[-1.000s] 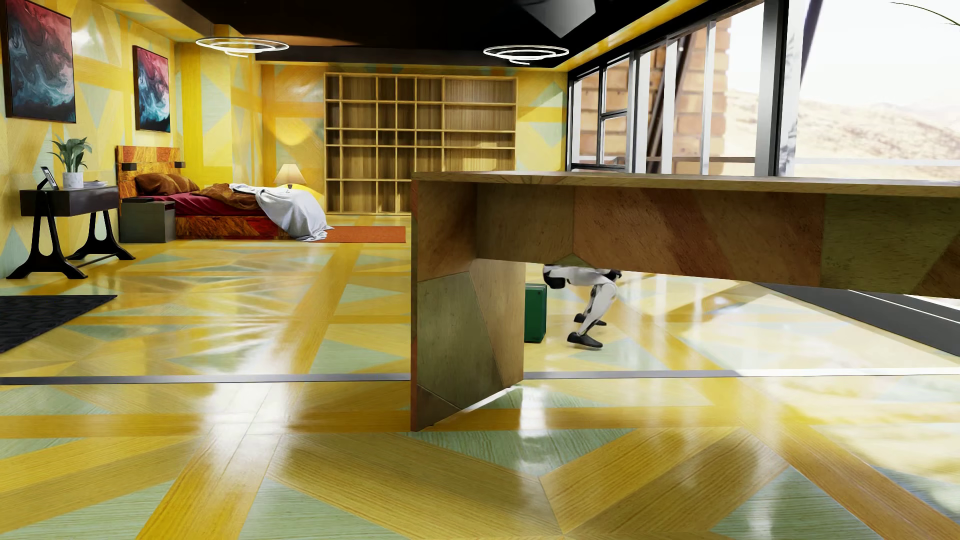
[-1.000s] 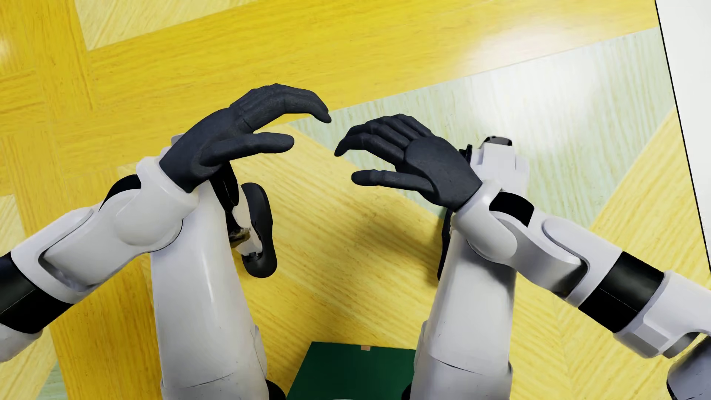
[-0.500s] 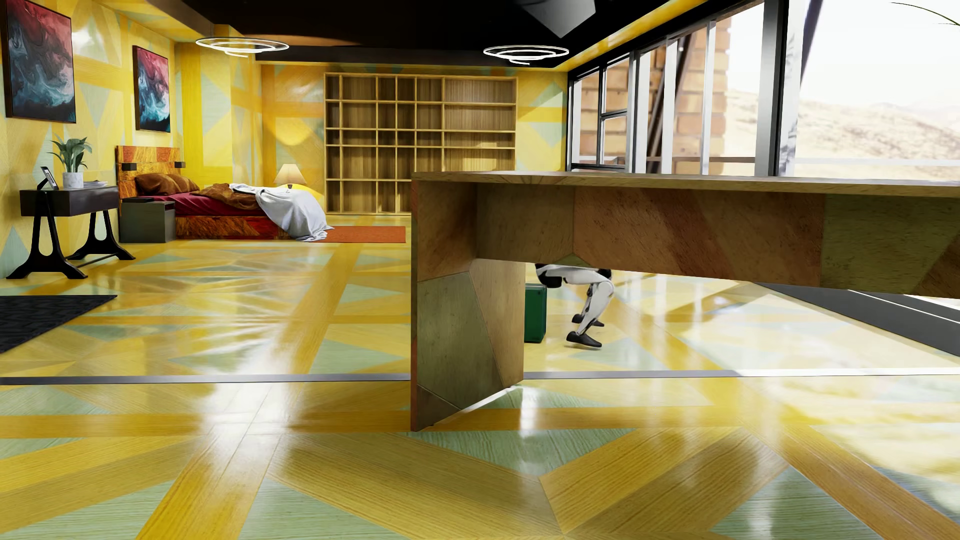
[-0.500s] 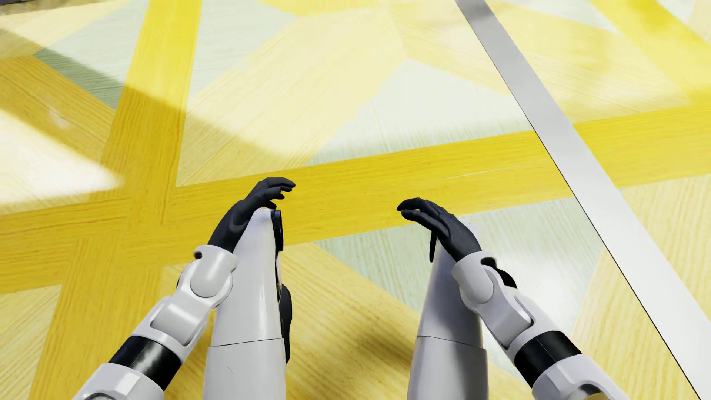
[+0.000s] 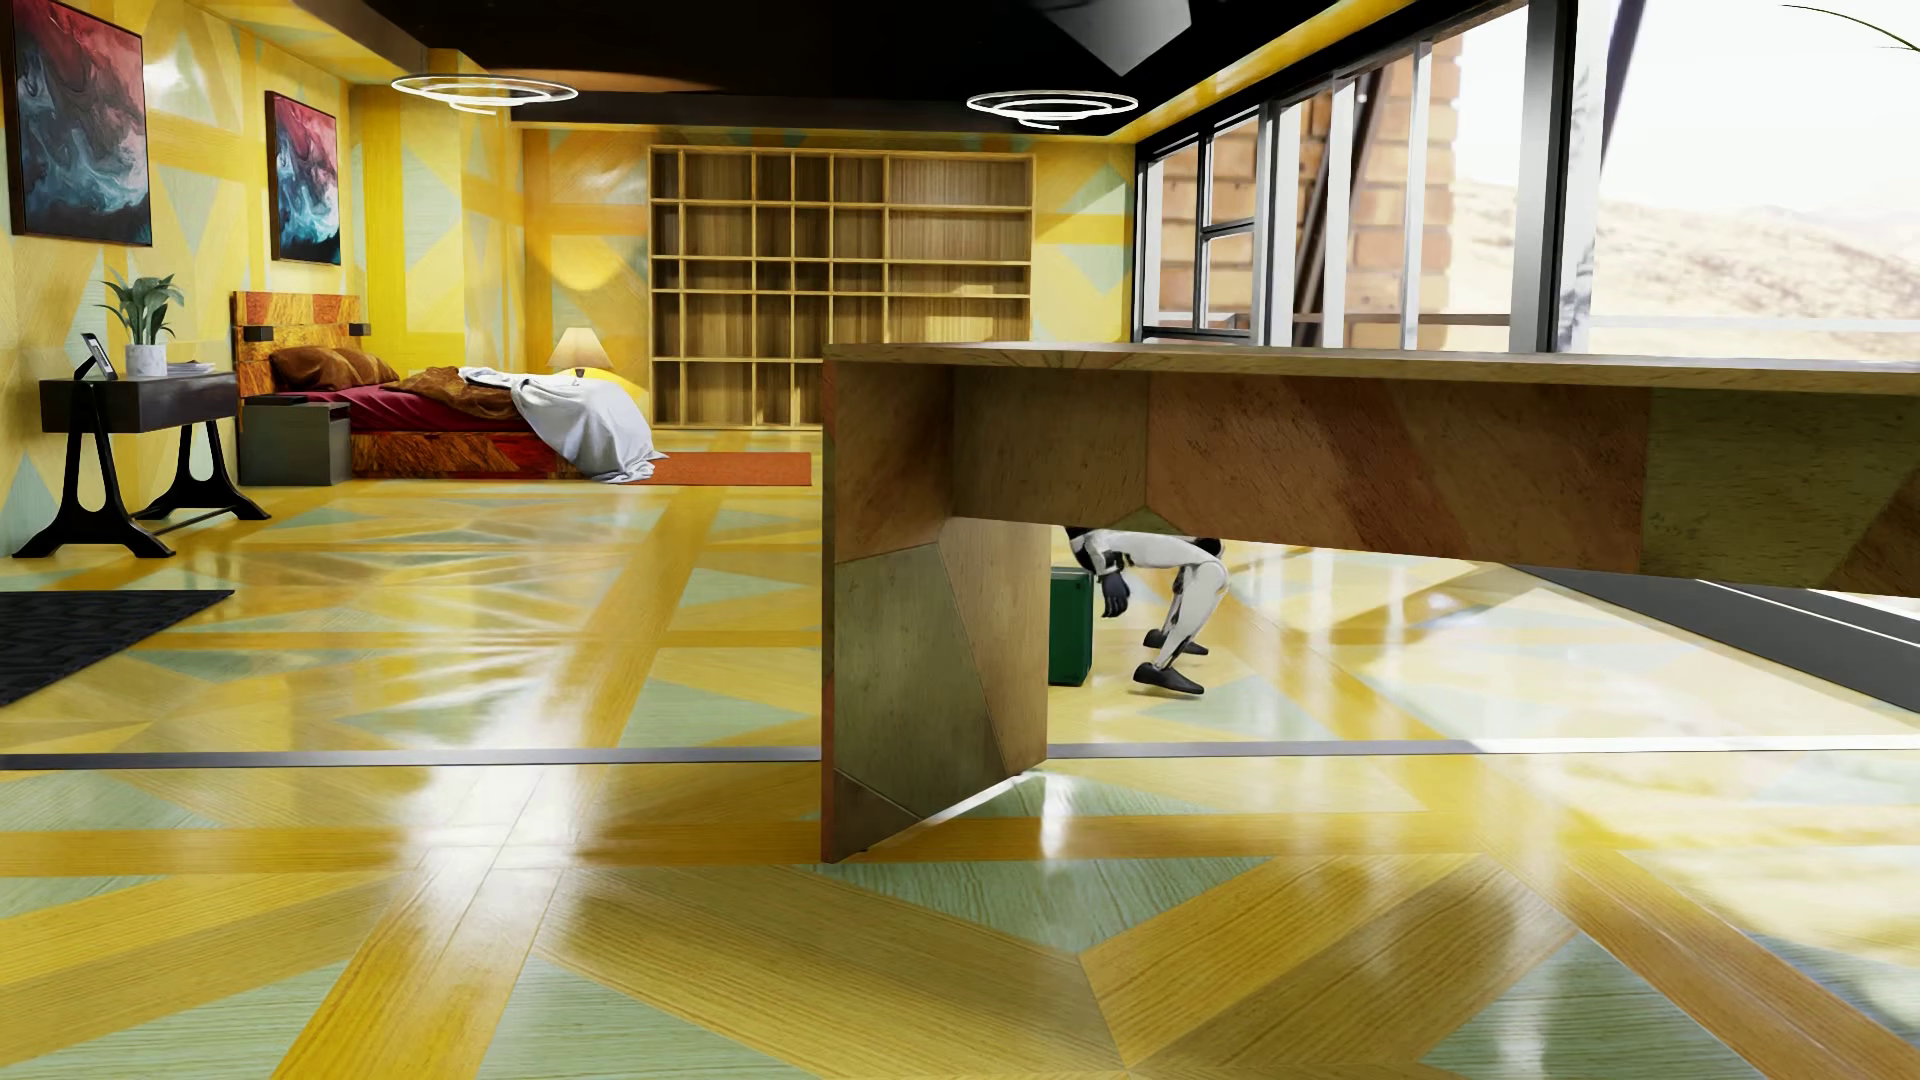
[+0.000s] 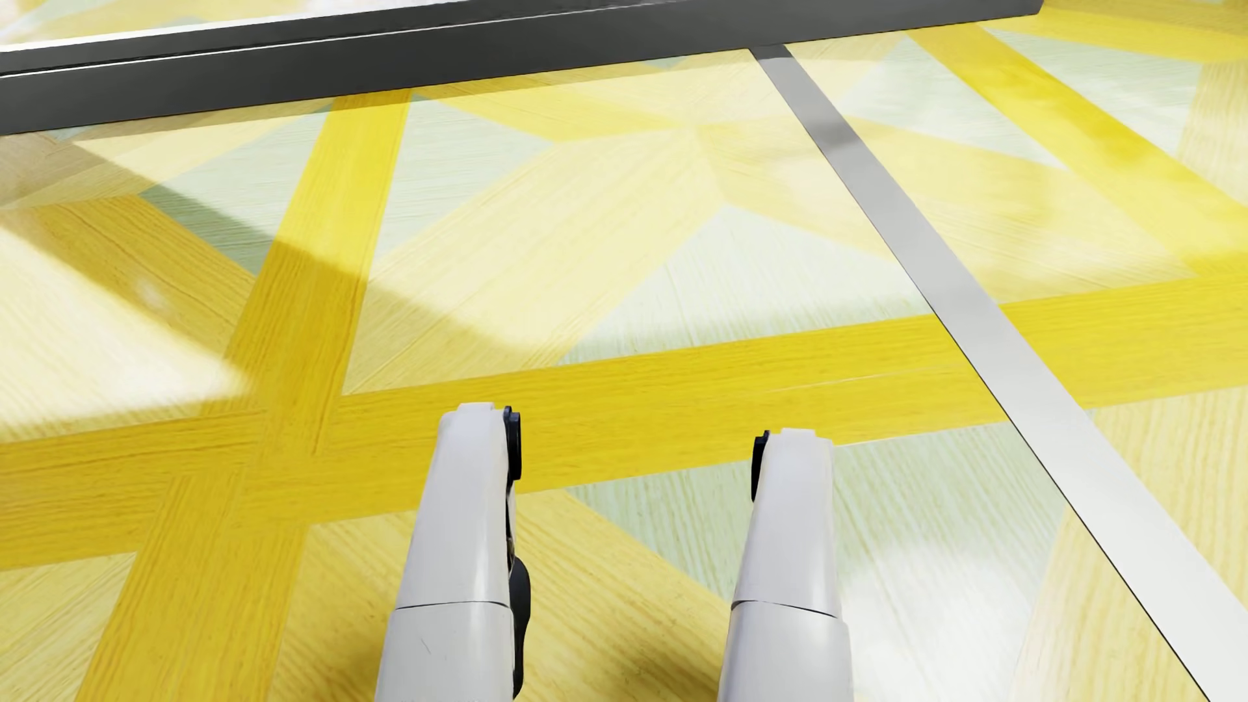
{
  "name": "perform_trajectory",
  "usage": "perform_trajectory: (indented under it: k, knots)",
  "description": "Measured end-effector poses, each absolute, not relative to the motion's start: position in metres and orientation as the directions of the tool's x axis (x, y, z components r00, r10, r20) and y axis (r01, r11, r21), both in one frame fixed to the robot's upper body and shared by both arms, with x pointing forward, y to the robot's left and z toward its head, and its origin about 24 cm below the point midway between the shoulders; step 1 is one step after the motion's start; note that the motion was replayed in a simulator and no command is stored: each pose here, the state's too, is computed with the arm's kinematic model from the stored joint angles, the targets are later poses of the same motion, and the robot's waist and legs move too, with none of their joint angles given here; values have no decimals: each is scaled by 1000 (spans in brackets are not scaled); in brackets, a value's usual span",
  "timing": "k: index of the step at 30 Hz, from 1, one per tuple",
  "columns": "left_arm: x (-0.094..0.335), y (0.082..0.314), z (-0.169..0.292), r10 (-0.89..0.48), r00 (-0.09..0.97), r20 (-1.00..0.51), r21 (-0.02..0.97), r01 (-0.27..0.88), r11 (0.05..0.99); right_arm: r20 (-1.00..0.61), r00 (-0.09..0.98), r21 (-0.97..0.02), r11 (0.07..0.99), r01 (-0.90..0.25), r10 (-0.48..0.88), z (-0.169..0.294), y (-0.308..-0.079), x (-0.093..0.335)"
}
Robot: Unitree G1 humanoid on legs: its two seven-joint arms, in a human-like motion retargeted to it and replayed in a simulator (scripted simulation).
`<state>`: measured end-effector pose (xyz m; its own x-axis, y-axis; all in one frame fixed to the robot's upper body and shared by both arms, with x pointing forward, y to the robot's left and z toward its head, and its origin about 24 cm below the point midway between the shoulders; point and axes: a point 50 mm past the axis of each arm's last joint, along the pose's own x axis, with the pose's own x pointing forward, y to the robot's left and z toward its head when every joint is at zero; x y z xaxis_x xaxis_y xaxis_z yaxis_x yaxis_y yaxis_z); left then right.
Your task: Perch on the dark green box
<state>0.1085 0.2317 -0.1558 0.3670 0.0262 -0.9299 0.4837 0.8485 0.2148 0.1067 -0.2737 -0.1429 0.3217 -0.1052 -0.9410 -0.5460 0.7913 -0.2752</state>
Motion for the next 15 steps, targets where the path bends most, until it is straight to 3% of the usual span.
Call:
perform_trajectory:
  k: [3, 6, 9, 15]
  knots:
    - [88, 223, -161, -17, 342, -939, 155, 468, 870, -931, 350, -263, 852, -453, -102, -146, -268, 93]
    - [96, 212, -158, -81, 373, -924, 129, 505, 853, -910, 411, -255, 841, -478, -42, -141, -261, 104]
    - [112, 206, -155, -87, 421, -903, 162, 520, 839, -887, 461, -298, 786, -541, -18, -135, -256, 124]
    - [139, 205, -146, -79, 491, -868, 224, 529, 818, -861, 504, -367, 772, -519, -70, -130, -258, 145]
